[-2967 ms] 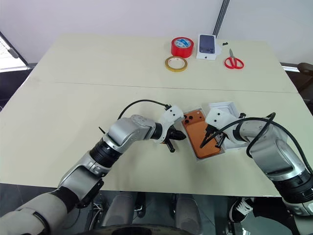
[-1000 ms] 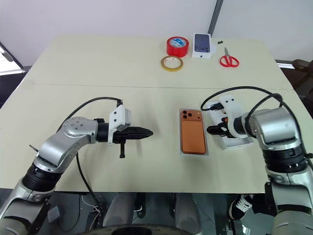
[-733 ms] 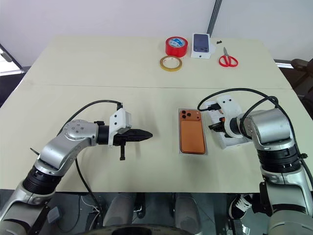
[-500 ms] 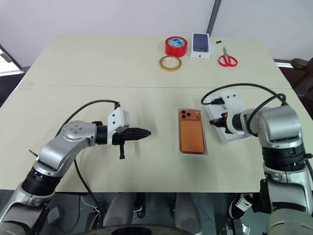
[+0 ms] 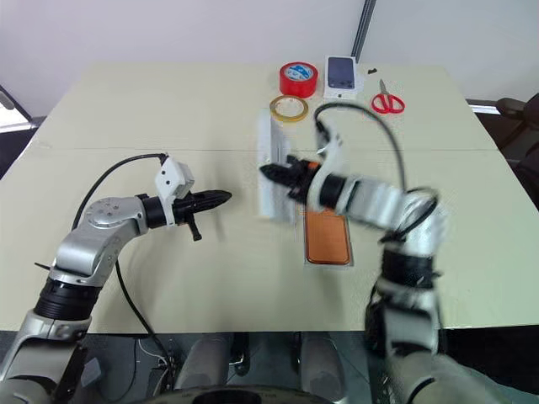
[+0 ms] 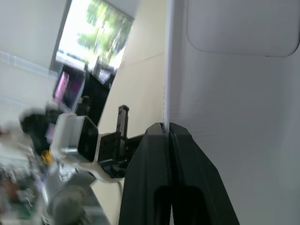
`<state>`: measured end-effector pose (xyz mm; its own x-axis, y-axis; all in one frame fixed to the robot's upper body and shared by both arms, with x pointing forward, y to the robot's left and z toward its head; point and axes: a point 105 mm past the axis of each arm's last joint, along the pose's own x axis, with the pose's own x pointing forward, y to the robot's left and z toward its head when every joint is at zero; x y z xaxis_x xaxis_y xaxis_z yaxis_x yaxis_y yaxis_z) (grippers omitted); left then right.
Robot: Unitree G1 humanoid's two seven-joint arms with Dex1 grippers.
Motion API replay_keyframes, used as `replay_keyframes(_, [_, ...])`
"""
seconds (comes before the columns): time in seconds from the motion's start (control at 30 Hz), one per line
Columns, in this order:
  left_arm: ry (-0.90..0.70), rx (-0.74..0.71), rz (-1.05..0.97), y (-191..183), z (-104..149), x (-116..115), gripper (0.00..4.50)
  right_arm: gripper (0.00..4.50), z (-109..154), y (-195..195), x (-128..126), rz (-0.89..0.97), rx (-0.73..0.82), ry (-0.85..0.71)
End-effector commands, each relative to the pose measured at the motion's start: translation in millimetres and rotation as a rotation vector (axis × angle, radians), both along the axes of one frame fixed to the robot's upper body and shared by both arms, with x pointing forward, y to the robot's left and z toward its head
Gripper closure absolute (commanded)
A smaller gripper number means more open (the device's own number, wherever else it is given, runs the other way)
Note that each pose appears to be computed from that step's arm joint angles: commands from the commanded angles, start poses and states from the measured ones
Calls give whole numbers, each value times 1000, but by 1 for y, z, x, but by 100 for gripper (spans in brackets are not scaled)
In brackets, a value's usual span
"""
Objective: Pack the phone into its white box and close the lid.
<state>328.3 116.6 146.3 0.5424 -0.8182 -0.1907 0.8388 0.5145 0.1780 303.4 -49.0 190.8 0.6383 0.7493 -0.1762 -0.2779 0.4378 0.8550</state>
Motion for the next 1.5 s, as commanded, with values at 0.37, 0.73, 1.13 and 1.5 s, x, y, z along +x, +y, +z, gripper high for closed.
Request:
replay_keyframes(0.37, [-1,-46,-197,-71,0,-13,450,96,-6,-67,0,-115,-272,-58])
replay_keyframes(0.73, [51,-25,-294,-125,-12,-19,450,99,17,-133,12,-81,-713,-163])
replay_keyframes(1.13, [57,-99,-116,-88,4,0,450,446,-7,-145,9,126,-1261,-441])
replay_keyframes(1.5, [115,60,1,-77,-21,24,450,446,-31,-126,17,230,-1280,-509])
